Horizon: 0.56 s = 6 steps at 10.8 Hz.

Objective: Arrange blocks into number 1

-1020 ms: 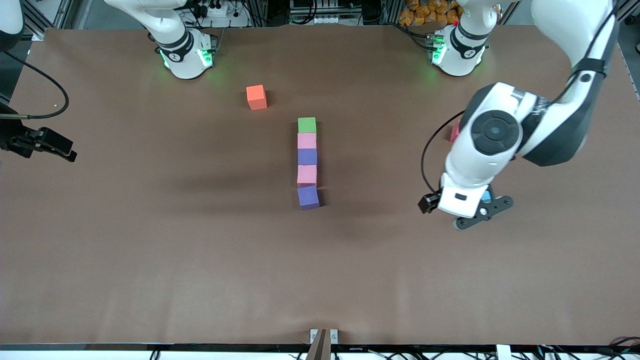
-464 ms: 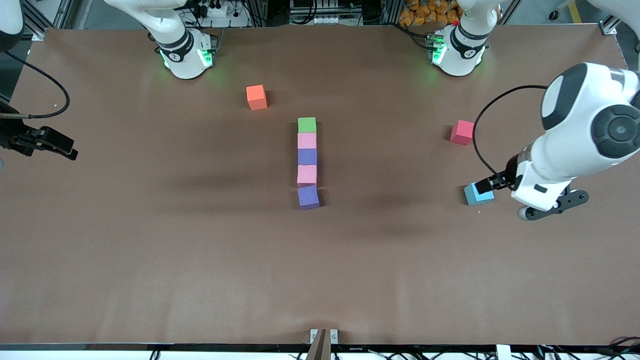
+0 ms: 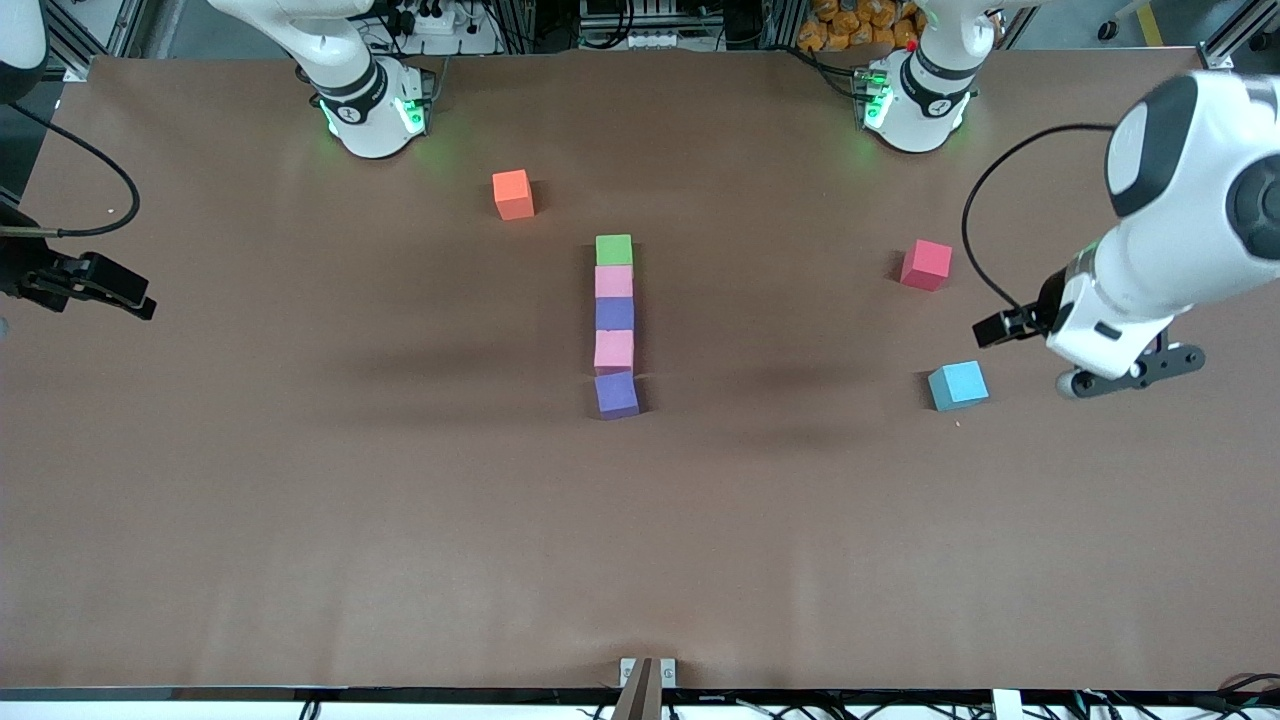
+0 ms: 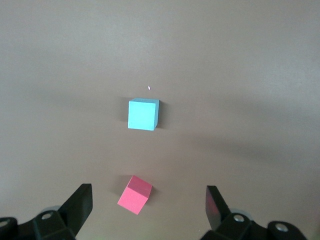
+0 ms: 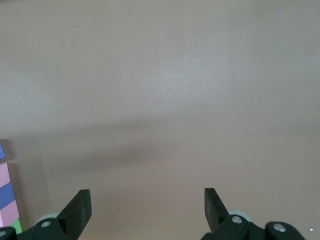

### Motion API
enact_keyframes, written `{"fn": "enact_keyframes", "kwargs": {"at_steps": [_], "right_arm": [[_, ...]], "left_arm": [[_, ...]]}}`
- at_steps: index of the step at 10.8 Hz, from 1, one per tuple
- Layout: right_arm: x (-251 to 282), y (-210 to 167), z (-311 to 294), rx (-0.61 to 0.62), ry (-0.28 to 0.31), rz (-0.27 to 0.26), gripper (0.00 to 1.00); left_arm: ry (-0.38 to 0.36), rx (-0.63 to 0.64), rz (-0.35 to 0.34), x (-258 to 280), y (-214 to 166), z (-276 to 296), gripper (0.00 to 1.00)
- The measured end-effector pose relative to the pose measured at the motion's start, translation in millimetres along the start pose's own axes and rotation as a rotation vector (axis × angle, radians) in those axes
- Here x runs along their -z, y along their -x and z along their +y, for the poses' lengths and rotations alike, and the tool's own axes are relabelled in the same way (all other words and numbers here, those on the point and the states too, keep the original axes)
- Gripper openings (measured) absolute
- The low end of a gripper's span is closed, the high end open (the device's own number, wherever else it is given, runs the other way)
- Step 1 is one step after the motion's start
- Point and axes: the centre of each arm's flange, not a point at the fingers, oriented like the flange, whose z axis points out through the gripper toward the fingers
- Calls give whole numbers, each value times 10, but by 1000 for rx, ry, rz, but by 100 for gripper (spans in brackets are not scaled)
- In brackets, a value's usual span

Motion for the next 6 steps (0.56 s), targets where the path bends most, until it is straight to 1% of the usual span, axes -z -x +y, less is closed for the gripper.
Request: {"fn": "enact_keyframes", "kwargs": {"at_steps": [1,2,3,4,5,6], "right_arm": [[-3,0,0,0,0,-1,100],[-6,1,0,0,0,-1,100],[-8,1,-1,0,0,-2,100],[-9,1,-1,0,0,-2,100],[-11,1,-1,0,0,-3,100],[-12,1,-1,0,0,-3,100]], "left_arm": [[4,-7,25,215,168,8,100],[27,-9,49,456,336,-3,100],[69,-22,77,683,441,-55,100],[112,-51,112,912,477,-151,100],[140,-91,150,1134,470,-269,100],[142,-136,169,1281,472,-355,100]]}}
